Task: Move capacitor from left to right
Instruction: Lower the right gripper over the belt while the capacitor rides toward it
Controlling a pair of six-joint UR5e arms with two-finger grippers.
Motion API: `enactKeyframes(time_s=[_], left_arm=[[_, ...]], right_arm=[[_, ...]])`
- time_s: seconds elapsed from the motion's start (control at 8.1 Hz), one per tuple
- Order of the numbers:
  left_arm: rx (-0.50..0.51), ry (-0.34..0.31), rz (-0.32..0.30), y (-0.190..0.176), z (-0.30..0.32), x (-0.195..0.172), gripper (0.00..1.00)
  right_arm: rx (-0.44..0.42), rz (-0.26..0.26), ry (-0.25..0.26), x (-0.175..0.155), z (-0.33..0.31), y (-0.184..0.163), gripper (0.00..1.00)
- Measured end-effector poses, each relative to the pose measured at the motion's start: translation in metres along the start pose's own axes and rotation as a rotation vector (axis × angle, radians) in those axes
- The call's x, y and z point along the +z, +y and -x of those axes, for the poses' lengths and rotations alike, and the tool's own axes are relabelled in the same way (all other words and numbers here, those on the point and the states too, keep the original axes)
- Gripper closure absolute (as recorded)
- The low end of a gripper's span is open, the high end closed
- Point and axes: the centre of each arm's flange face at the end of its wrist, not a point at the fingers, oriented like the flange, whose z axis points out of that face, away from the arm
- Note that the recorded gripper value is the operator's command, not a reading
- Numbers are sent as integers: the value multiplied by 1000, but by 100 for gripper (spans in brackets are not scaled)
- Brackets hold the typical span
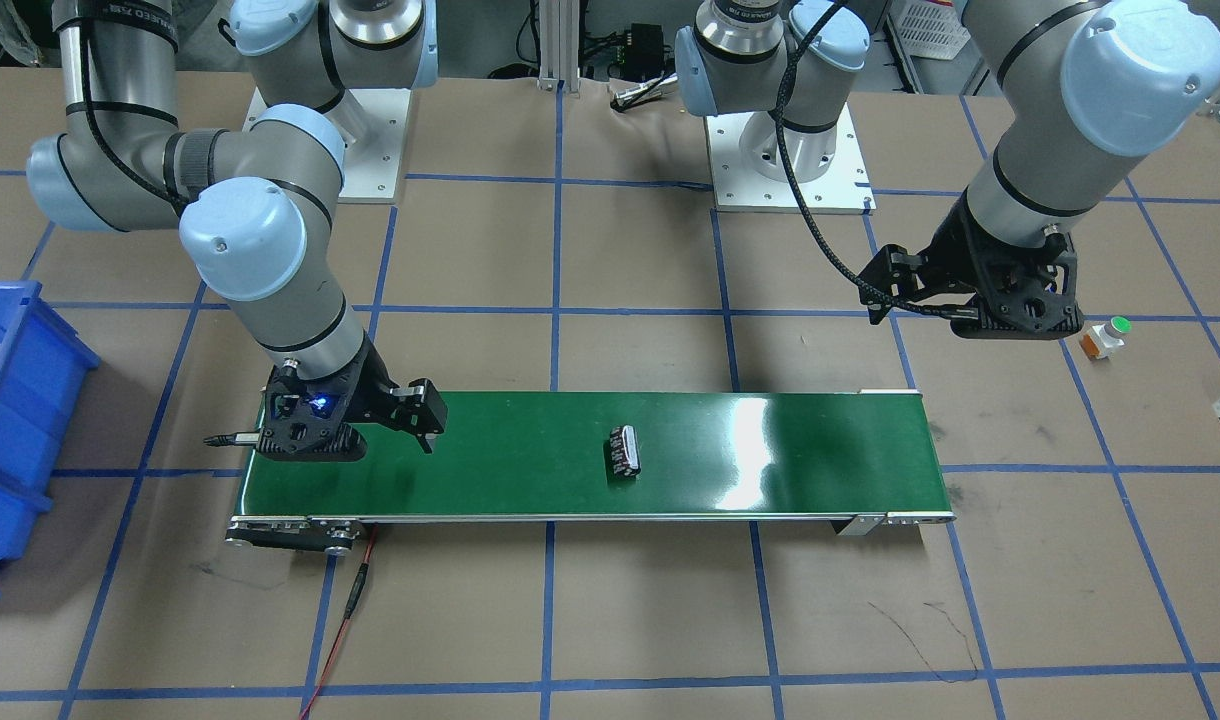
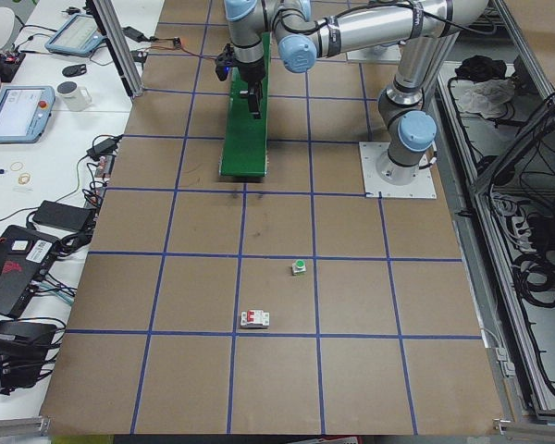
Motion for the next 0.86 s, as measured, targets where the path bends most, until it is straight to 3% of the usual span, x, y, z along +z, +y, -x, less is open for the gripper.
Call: enactKeyframes(time_s=[0.62,0.86], left_arm=[[0,2,-5,-5,0,0,0],[0,1,-6,-5,0,0,0]], right_arm=[[-7,-2,-10,8,5,-1,7],[2,-10,-43,14,12,-2,8]])
